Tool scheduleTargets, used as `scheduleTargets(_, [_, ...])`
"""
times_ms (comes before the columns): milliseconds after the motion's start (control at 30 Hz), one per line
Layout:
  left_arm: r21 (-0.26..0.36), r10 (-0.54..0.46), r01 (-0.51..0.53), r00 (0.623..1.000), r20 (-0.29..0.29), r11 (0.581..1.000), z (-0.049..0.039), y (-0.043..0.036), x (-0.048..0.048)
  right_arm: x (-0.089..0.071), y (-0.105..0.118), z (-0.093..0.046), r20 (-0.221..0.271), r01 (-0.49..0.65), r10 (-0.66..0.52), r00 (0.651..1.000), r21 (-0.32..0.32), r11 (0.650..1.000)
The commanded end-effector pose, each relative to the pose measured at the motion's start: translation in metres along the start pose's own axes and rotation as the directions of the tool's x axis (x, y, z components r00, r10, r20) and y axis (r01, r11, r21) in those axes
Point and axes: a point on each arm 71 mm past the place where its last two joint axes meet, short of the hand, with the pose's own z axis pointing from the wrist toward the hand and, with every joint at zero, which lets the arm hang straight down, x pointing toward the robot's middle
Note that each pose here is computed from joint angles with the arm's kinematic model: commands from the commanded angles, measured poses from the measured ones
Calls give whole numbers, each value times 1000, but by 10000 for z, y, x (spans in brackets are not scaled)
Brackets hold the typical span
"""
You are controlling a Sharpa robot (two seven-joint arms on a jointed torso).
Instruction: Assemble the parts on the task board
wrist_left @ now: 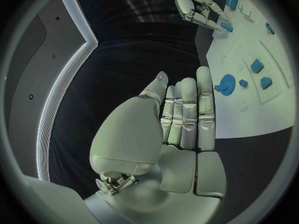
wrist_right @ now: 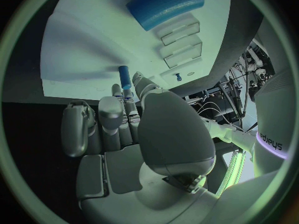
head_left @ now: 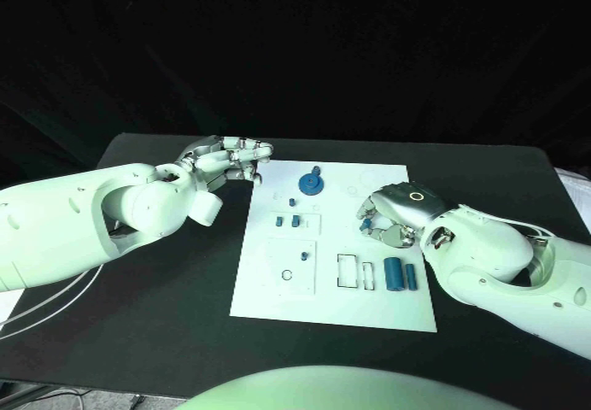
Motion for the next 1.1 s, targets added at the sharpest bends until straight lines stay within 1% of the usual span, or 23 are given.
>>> scheduleTargets(33, [13,-2,2,1000,-22,1000,2,-10,27,21,27,9,-38,12,-12,999,1,1000])
scheduleTargets(400, [13,-2,2,1000,-23,1000,0,-10,31,58,-1,47,-56,15,-14,998,15,1000])
scheduleTargets(833, [11,-2,2,1000,-21,1000,-3,-8,31,80,-51,59,-65,32,-29,997,36,999])
scheduleTargets(1100, [10,-1,1,1000,-18,1000,3,-7,33,75,-41,61,-53,25,-23,998,30,999])
